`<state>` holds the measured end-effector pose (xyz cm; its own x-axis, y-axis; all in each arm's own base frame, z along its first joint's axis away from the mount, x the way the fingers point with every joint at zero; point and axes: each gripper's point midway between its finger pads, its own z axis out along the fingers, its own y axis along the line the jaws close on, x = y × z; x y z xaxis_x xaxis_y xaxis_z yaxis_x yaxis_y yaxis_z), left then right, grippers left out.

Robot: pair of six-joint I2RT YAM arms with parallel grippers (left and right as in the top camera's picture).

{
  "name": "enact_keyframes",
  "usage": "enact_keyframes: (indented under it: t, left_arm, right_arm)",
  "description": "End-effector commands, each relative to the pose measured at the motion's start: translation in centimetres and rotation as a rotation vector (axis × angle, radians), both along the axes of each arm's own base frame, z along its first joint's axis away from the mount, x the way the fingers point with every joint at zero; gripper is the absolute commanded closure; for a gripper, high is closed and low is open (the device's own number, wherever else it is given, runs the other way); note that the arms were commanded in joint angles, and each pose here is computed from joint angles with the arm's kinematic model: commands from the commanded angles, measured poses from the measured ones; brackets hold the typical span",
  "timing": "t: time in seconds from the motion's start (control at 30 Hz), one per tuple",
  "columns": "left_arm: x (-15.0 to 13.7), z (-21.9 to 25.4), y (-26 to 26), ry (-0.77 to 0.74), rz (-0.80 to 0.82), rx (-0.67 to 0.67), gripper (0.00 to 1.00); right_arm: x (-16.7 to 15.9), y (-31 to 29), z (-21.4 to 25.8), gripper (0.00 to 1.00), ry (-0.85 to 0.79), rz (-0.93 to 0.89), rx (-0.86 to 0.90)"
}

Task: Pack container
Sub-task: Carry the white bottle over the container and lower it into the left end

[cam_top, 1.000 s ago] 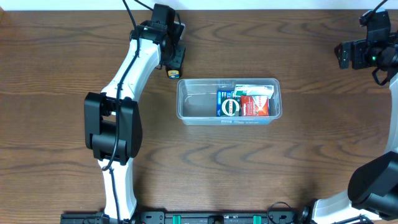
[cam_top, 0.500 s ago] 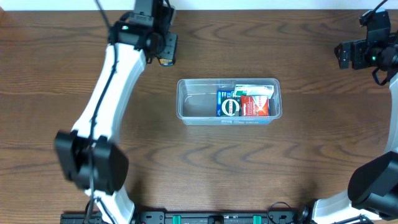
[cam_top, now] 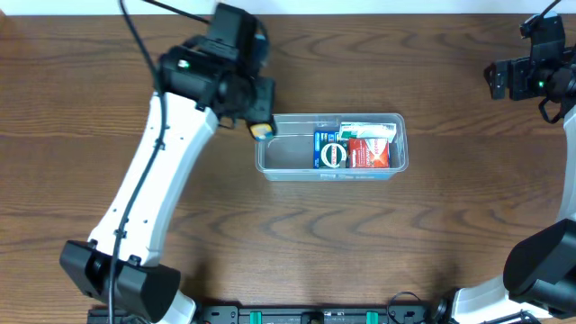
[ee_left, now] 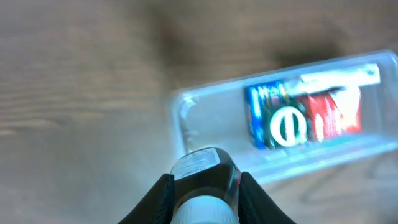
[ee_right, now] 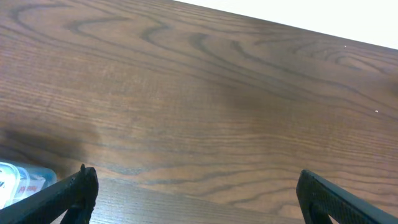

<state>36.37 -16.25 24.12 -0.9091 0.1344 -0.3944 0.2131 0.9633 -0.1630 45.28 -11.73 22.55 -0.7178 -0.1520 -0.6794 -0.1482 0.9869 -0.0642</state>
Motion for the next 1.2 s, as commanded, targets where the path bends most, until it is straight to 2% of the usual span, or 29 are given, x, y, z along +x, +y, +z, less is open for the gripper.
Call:
enact_keyframes:
  t: [0.0,0.2,0.4,0.67,1.17]
  left_arm:
    - [-1.4,0.5,-2.0,0.017,-0.017,-0.032,0.74]
    - [-3.3,-0.8,-3.6,0.050,-0.077,0.028,0.74]
    - [-2.7,-2.7,-3.0,0.015,-0.063,0.141,0.74]
    - [-1.0,-5.7,-4.0,-0.028,-0.062,0.117,0.74]
    - [0.1,-9.1,-4.7,-0.064,-0.052,0.091,0.74]
  right_arm:
    - [0.0,-0.2,-0.1,0.01,0.003,-0.010,0.014]
    - [0.0,-0.2,-0.1,0.01,0.003,-0.010,0.014]
    - [0.0,-0.2,-0.1,0.01,0.003,-0.010,0.014]
    - [0.0,-0.2,-0.1,0.01,0.003,-0.010,0.014]
    - [0.0,-0.2,-0.1,0.01,0.002,-0.009,0.014]
